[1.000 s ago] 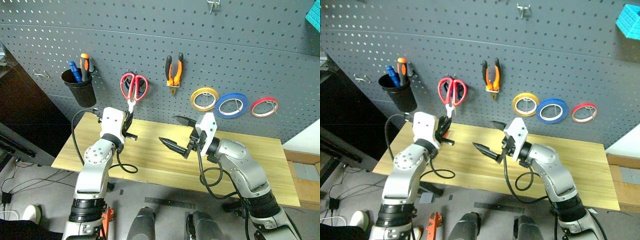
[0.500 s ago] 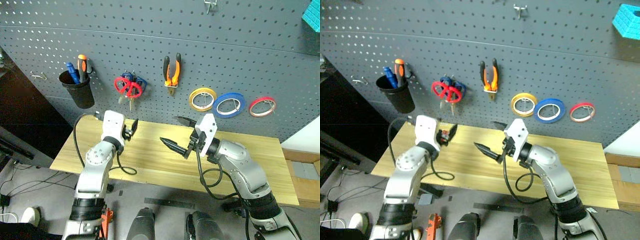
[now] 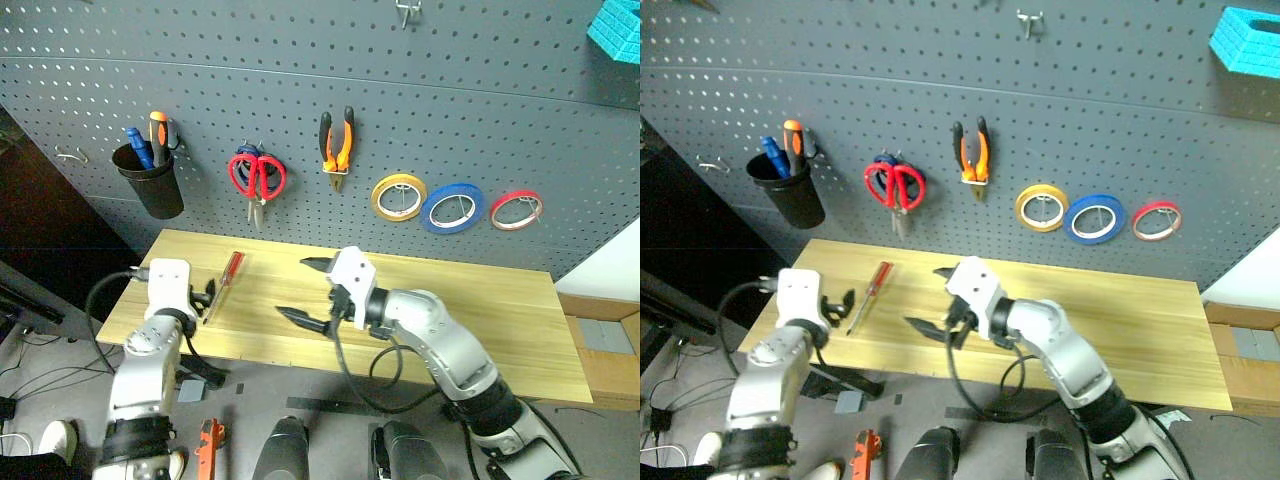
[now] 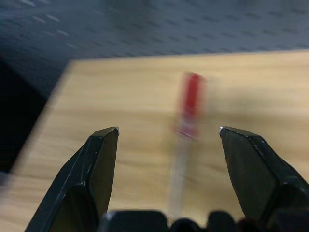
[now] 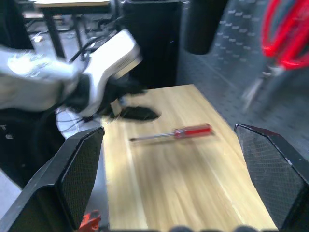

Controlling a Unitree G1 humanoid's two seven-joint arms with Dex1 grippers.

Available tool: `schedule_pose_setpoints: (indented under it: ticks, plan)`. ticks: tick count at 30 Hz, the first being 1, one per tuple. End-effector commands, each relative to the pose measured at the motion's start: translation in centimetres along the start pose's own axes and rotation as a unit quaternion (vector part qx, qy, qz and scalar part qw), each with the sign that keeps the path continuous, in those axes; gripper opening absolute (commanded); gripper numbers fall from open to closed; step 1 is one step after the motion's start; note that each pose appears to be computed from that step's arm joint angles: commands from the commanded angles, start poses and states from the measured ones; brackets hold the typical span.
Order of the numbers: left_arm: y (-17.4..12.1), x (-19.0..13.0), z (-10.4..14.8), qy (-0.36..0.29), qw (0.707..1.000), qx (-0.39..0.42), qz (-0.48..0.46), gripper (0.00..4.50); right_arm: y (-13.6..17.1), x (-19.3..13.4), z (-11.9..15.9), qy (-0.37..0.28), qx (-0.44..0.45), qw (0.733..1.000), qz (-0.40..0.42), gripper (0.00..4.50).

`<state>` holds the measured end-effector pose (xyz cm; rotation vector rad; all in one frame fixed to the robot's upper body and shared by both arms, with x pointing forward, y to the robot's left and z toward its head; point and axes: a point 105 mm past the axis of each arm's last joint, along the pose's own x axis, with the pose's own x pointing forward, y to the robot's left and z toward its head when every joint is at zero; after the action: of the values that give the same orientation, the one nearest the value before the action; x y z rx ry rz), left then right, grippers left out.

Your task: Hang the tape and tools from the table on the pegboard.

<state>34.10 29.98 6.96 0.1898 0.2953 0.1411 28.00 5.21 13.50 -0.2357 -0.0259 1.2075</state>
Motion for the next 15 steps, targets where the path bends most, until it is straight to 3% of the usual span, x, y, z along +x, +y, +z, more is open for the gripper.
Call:
schedule_pose_setpoints:
  ticks: [1, 8, 15]
  plan:
    - [0.4, 1.5, 0.6, 0.005, 0.999, -0.010, -0.030, 3.55, 0.0, 1.6, 0.9, 0.007, 0.008, 1.000, -0.007, 4.50]
    - [-0.7, 4.1, 1.3, 0.028, 0.995, 0.002, -0.099, 3.55, -0.2, 2.7, 1.6, 0.014, 0.021, 0.999, -0.023, 4.50]
    - [-0.7, 5.8, 2.9, 0.025, 0.994, 0.035, -0.100, 3.55, -0.5, 2.7, 2.2, 0.013, 0.035, 0.999, -0.038, 4.50]
